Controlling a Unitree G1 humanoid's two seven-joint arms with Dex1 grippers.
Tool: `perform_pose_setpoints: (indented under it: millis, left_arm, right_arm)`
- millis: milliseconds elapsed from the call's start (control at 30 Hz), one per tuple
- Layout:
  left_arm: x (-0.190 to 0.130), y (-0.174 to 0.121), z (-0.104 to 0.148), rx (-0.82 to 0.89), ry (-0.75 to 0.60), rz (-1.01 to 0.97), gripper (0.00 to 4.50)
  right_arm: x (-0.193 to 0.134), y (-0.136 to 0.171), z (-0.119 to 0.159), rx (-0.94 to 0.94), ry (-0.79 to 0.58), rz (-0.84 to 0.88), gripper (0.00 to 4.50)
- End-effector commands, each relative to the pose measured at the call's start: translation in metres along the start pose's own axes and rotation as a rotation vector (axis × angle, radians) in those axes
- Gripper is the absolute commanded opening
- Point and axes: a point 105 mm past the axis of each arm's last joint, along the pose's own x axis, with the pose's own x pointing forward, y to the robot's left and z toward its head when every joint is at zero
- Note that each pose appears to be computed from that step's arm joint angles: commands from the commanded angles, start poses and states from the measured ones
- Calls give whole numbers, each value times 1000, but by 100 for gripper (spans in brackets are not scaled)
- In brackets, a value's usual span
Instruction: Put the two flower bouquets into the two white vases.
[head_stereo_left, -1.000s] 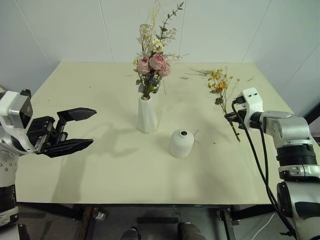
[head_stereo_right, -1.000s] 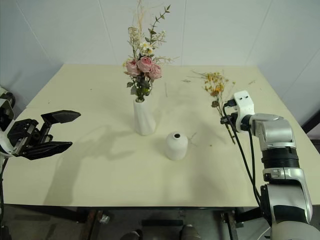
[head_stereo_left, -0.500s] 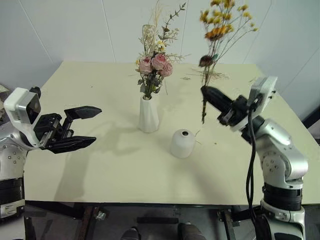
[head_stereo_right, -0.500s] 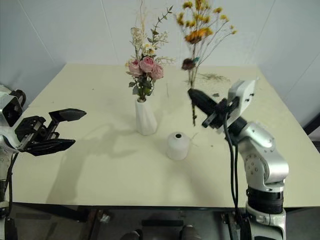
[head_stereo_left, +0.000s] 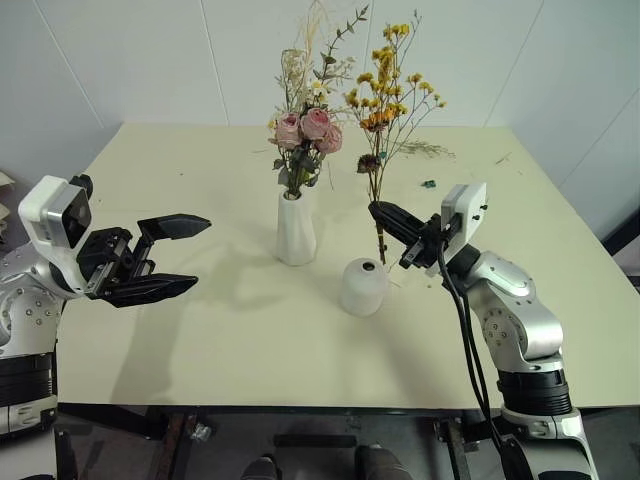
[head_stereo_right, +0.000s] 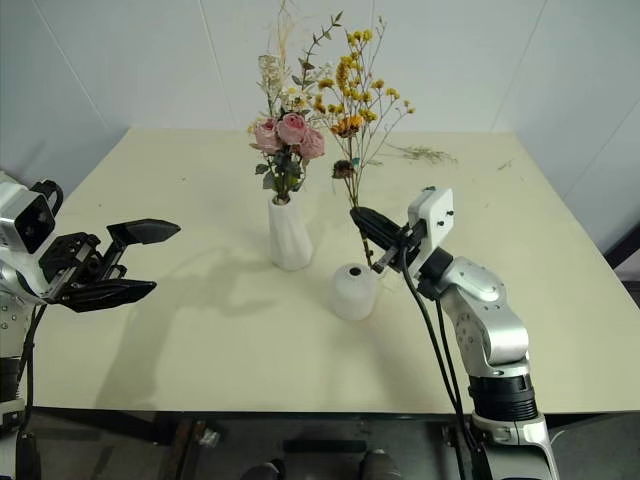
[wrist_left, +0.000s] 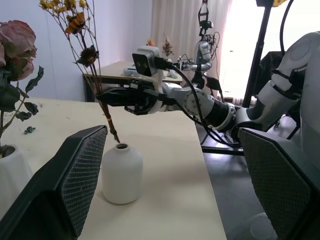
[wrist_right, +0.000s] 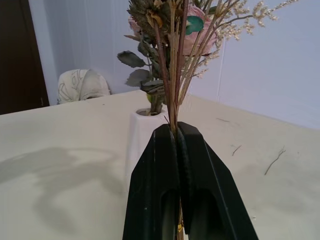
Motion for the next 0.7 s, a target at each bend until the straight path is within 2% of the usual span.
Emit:
perform_pose_setpoints:
  millis: [33,400,700]
  left_arm:
    - [-9,-2,11,52,21,45,450]
    - [-27,-2,9,71,49,135,450]
    - [-32,0,6,52,44,145,450]
  right_arm:
    - [8,6,19,-42,-77,27,7]
    - [13,23,35,-40,-119,85,7]
    - [9,24,28,-6,-106,73,7]
